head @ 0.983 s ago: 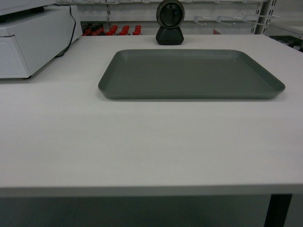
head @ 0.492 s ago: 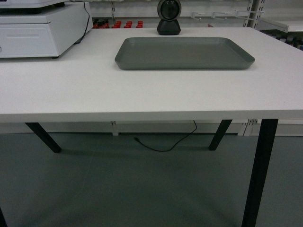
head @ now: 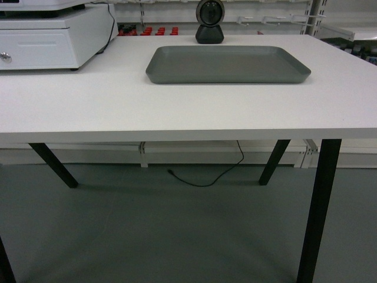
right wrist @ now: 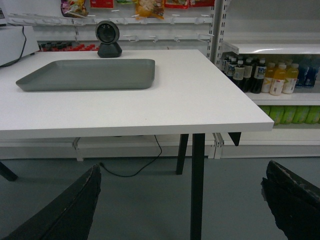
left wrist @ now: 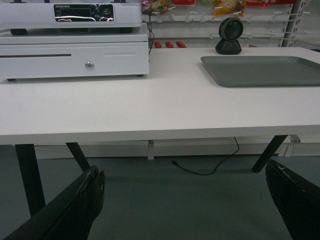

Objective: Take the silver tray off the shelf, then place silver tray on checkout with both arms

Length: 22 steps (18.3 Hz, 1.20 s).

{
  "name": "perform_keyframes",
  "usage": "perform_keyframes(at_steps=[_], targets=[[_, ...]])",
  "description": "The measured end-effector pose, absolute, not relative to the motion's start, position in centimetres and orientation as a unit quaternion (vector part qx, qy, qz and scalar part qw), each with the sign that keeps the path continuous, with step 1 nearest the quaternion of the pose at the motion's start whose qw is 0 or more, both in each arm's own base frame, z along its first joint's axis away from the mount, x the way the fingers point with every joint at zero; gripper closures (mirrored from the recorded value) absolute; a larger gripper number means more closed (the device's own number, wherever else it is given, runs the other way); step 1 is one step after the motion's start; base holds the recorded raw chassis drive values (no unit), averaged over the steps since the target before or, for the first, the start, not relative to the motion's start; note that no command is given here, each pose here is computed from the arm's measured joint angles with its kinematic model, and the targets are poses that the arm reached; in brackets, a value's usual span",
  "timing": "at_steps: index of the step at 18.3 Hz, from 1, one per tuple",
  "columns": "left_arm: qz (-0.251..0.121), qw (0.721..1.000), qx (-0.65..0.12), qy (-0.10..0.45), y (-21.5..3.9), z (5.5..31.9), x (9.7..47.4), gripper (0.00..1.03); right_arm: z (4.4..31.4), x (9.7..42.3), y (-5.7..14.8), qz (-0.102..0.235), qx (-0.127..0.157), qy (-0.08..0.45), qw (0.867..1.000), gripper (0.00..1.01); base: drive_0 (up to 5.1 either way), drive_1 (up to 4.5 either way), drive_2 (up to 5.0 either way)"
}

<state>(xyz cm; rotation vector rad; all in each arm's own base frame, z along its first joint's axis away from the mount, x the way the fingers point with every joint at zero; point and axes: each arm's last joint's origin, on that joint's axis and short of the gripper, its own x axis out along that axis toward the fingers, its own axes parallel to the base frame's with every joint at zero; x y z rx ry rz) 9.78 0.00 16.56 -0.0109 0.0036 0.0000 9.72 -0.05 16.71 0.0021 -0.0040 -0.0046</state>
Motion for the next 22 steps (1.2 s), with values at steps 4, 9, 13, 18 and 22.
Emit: perform_keyframes(at_steps=[4, 9, 13, 18, 22], targets=[[0.000, 1.000, -0.005, 0.002, 0.00, 16.57, 9.78, 0.05, 16.72, 9.72, -0.05, -0.002, 0.001, -0.002, 1.000, 0.03, 0.0, 0.00, 0.0], [0.000, 1.000, -0.006, 0.001, 0.00, 16.58, 9.78, 0.05, 16.74, 9.72, -0.05, -0.002, 0.001, -0.004, 1.000, 0.03, 0.0, 0.00, 0.0], [0.000, 1.000, -0.005, 0.002, 0.00, 16.56, 9.78, 0.05, 16.72, 9.72, -0.05, -0.002, 0.001, -0.003, 1.000, 0.03, 0.0, 0.00, 0.0], [0.000, 1.000, -0.005, 0.002, 0.00, 16.56, 9.78, 0.05, 16.72, 9.72, -0.05, -0.002, 0.001, -0.003, 1.000, 0.03, 0.0, 0.00, 0.0], [0.001, 1.000, -0.005, 0.004, 0.00, 16.53, 9.78, 0.05, 16.71, 9.72, -0.05, -0.002, 0.000, -0.002, 1.000, 0.03, 0.0, 0.00, 0.0]])
